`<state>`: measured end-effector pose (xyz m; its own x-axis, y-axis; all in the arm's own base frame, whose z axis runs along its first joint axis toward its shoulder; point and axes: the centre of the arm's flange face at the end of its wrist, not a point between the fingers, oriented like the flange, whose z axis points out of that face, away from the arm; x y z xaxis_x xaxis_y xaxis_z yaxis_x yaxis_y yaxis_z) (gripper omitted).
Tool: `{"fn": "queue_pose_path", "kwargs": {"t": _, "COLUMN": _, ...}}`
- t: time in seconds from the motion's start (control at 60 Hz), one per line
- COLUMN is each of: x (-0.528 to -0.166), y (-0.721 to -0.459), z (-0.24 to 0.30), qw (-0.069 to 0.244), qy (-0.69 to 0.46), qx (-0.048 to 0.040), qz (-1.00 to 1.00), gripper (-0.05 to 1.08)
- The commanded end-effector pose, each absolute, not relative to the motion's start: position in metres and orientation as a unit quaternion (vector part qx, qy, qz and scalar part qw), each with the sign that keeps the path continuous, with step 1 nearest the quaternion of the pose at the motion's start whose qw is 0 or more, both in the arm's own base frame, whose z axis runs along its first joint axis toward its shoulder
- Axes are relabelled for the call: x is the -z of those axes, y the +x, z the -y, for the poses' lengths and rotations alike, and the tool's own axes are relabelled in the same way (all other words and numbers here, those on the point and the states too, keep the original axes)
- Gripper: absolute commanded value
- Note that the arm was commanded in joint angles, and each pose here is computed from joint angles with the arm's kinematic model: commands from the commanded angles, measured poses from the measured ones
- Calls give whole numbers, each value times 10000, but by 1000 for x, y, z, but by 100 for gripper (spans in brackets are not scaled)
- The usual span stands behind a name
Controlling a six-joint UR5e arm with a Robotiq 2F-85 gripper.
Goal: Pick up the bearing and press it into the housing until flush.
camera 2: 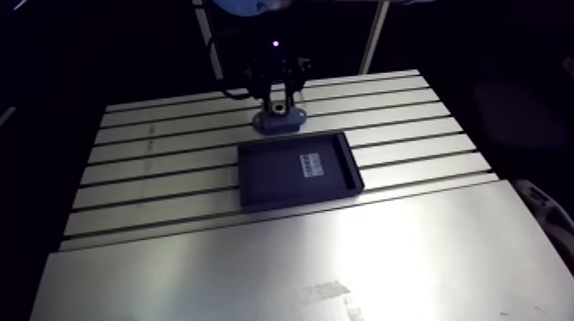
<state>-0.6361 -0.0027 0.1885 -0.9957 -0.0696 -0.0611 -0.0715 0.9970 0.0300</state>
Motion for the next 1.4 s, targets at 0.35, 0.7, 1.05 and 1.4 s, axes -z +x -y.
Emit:
{"fn": "queue_pose_path", "kwargs": {"t": 0.35, "x": -187, "y": -635, "z": 1, "qw": 315, "qy": -339, "qx": -149, "qz": -9988, "gripper": 75}}
{"fn": "queue_pose_path", "kwargs": {"t": 0.7, "x": -184, "y": -632, "z": 1, "qw": 348, "qy": -339, "qx": -148, "qz": -9987, "gripper": 75}}
{"fn": "queue_pose_path", "kwargs": {"t": 1.05, "x": -186, "y": -634, "z": 0, "qw": 325, "qy": -332, "qx": -154, "qz": -9988, "gripper": 75}}
{"fn": "queue_pose_path", "kwargs": {"t": 1.4, "x": -188, "y": -636, "z": 2, "qw": 299, "qy": -346, "qx": -145, "qz": -9988, "gripper": 75}}
